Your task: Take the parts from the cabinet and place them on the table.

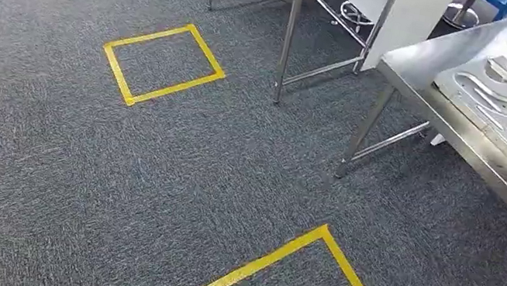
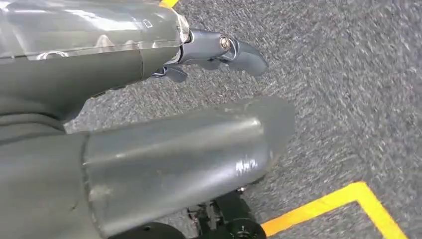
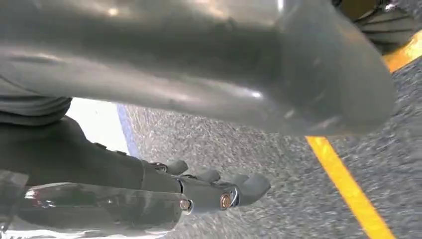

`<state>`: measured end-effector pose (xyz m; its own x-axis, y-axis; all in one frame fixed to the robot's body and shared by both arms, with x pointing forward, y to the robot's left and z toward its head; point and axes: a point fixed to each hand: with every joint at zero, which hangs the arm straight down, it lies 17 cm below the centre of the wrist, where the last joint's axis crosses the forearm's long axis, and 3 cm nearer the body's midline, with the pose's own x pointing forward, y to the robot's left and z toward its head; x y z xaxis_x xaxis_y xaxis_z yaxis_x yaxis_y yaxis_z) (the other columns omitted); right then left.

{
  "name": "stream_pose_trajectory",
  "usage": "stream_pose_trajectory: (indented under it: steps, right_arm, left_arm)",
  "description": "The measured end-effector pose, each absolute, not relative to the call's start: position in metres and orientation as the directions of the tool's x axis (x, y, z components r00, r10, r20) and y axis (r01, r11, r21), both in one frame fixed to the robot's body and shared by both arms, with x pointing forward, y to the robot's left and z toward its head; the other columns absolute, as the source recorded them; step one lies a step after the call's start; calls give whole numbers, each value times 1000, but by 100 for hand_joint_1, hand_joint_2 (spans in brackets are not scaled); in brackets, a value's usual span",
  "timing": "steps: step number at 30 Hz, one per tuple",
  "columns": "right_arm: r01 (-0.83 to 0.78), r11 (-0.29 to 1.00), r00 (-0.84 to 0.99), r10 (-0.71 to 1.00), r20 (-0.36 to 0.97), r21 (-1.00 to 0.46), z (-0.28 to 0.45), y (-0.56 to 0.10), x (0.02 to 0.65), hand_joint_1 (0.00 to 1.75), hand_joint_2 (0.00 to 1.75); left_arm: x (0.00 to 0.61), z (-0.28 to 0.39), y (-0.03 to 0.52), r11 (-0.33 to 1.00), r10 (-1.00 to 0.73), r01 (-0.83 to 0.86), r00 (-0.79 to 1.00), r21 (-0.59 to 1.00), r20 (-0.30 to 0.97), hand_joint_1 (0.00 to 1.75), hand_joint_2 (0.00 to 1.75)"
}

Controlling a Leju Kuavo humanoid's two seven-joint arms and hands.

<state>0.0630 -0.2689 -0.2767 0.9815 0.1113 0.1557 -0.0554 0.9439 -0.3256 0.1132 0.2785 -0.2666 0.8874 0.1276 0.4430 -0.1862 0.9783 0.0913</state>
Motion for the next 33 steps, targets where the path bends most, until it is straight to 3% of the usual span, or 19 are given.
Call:
stream_pose_trajectory:
  steps: [18,33]
  right_arm:
    - [-126,944,965,188,185,-305,-276,-253,69,0,0]
    - [-139,947,974,183,131,-291,-278,-252,52,0,0]
  left_arm:
    - [92,-272,282,976,161,-205,909,77,385,0,0]
    - [103,-268,284,977,150,-201,890,76,430,0,0]
